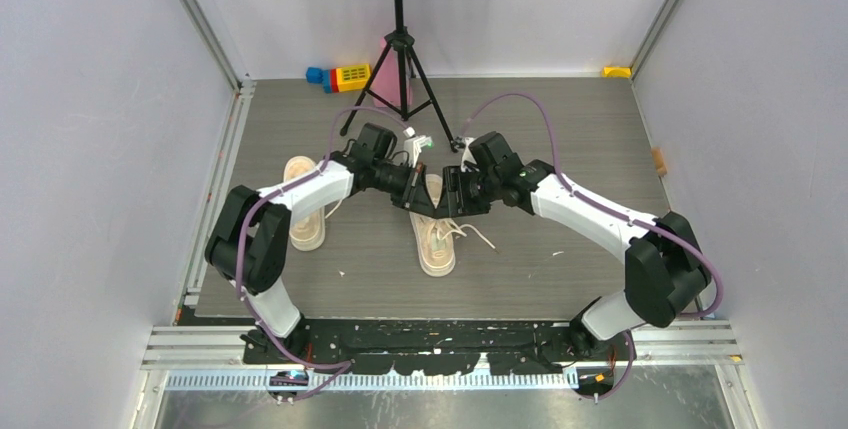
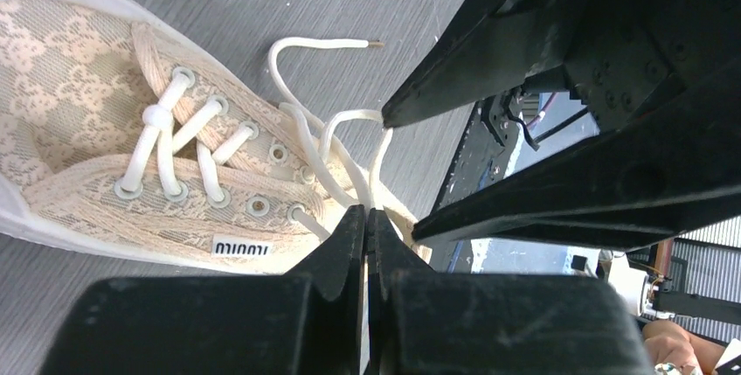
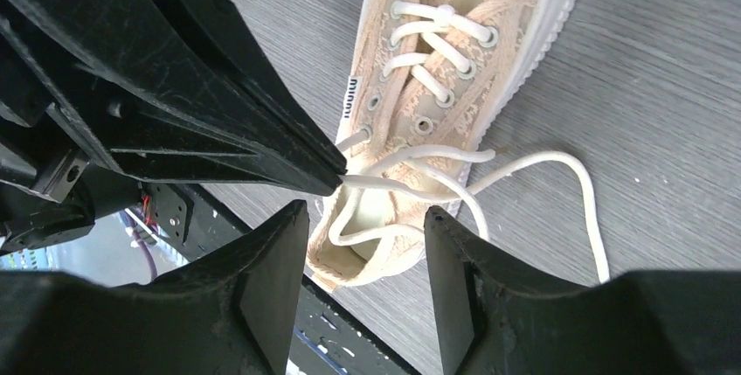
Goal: Tie the shoes
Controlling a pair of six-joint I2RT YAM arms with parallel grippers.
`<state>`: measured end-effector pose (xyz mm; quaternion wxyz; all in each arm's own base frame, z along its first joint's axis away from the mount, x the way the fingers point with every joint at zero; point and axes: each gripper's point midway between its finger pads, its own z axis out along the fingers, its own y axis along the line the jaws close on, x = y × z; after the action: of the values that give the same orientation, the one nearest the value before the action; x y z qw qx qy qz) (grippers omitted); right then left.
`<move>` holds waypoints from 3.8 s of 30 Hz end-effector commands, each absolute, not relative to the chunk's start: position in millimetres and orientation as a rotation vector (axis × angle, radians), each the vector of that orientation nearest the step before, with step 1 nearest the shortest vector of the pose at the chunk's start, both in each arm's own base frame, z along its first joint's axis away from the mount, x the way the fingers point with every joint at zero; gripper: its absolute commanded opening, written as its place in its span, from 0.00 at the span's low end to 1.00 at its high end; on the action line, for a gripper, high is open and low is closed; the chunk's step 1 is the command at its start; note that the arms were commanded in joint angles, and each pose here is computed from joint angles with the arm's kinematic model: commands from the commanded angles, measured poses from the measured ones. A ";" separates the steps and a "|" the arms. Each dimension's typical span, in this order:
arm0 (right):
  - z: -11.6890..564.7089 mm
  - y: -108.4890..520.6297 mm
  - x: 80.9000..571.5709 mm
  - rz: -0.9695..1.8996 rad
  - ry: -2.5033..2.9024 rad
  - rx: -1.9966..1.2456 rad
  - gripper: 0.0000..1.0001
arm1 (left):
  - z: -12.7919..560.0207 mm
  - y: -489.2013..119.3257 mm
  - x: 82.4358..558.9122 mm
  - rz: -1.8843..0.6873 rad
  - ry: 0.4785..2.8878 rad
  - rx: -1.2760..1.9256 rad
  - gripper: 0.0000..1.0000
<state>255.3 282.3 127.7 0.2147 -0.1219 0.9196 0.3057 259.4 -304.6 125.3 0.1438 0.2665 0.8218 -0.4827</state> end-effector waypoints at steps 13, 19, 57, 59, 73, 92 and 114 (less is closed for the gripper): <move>132.8 265.4 296.4 0.761 2.630 0.130 0.43 | 131.1 -312.5 235.3 -1.316 2.251 0.892 0.02; 116.4 278.4 293.9 0.706 2.671 0.108 0.44 | 123.3 -311.7 233.2 -1.245 2.278 0.899 0.07; 126.4 279.3 300.9 0.634 2.620 0.101 0.00 | 157.1 -298.5 254.0 -1.012 2.285 0.763 0.49; 125.1 278.4 302.5 0.627 2.620 0.115 0.09 | 157.8 -300.4 258.3 -1.002 2.277 0.772 0.49; 108.4 293.1 305.1 0.708 2.666 0.195 0.44 | 156.4 -304.2 267.3 -0.981 2.315 0.771 0.50; 179.5 312.7 317.7 0.872 2.533 0.147 0.00 | 165.3 -301.6 274.8 -0.960 2.231 0.677 0.57; 210.0 263.6 314.8 0.707 2.424 0.225 0.58 | 160.5 -284.9 298.9 -1.006 2.200 0.390 0.00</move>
<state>313.3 292.0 179.3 0.2376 0.0659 0.9272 0.2821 287.4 -299.1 140.5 0.2973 0.1716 0.8596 -0.3785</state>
